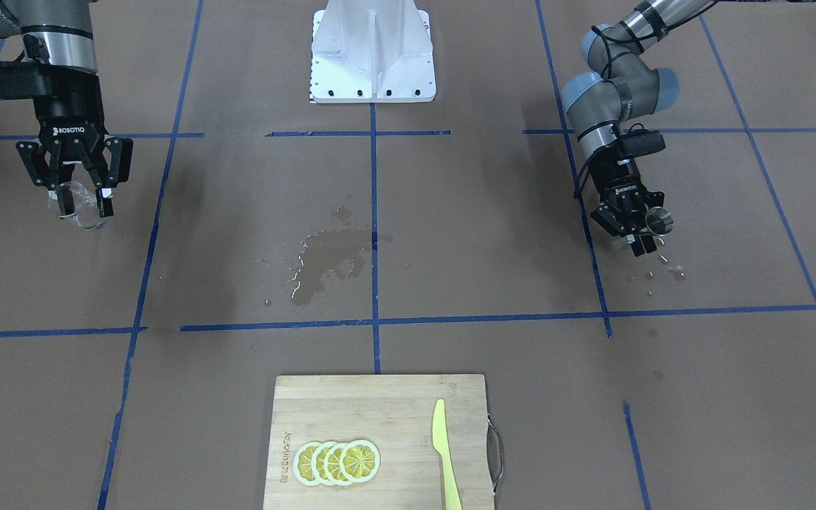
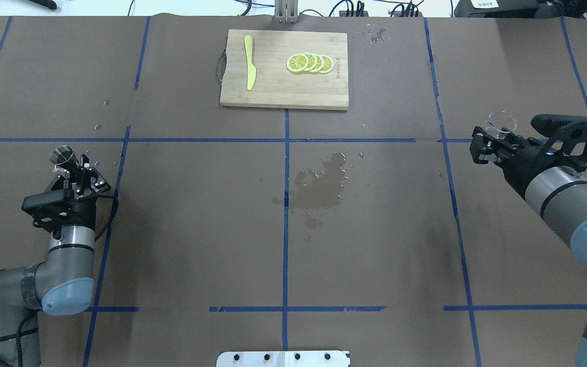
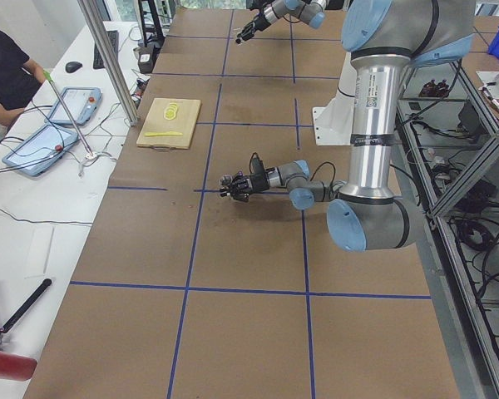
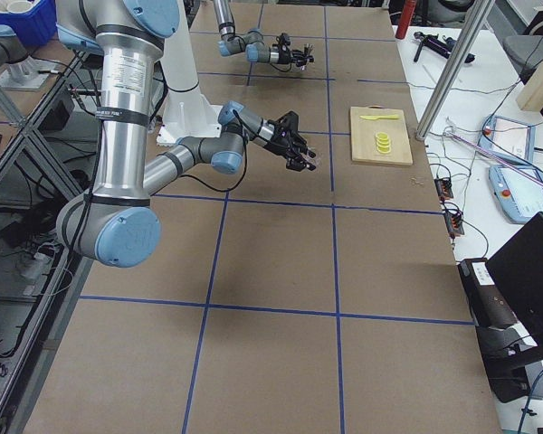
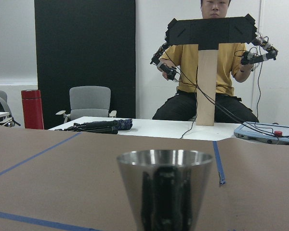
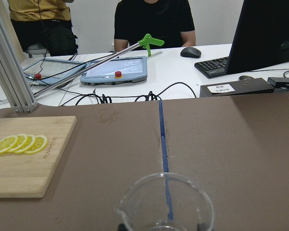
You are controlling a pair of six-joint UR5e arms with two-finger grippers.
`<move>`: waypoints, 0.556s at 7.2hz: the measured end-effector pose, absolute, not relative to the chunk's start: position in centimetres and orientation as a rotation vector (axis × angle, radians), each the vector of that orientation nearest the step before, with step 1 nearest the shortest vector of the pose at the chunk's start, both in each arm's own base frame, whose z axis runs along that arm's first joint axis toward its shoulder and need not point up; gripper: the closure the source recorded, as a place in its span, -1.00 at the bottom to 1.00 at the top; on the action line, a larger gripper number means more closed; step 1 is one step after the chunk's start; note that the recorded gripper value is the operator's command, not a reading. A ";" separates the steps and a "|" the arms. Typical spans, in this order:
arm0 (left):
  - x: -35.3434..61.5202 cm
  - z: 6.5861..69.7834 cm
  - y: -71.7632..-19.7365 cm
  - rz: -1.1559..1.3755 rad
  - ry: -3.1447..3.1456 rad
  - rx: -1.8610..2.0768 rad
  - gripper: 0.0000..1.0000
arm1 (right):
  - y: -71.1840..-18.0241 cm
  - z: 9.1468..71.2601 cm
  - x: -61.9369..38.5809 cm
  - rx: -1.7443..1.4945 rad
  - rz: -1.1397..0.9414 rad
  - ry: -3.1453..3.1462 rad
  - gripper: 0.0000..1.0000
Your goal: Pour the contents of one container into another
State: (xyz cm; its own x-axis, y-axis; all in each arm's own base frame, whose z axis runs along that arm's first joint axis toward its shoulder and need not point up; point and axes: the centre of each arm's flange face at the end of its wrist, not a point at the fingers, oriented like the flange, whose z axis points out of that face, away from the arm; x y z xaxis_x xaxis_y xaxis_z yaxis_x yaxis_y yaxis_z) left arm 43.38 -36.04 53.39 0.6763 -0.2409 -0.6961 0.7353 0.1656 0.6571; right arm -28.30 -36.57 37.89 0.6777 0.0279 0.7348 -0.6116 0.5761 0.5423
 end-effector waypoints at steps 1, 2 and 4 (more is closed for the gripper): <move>43.6 53.4 -36.1 -0.735 0.492 1.217 0.59 | -36.6 38.0 -28.4 0.888 0.418 -0.746 1.00; 43.7 53.5 -36.1 -0.735 0.491 1.217 0.51 | -36.6 38.0 -28.4 0.889 0.418 -0.743 1.00; 43.7 53.4 -36.1 -0.736 0.492 1.217 0.50 | -36.4 38.5 -28.5 0.896 0.423 -0.732 1.00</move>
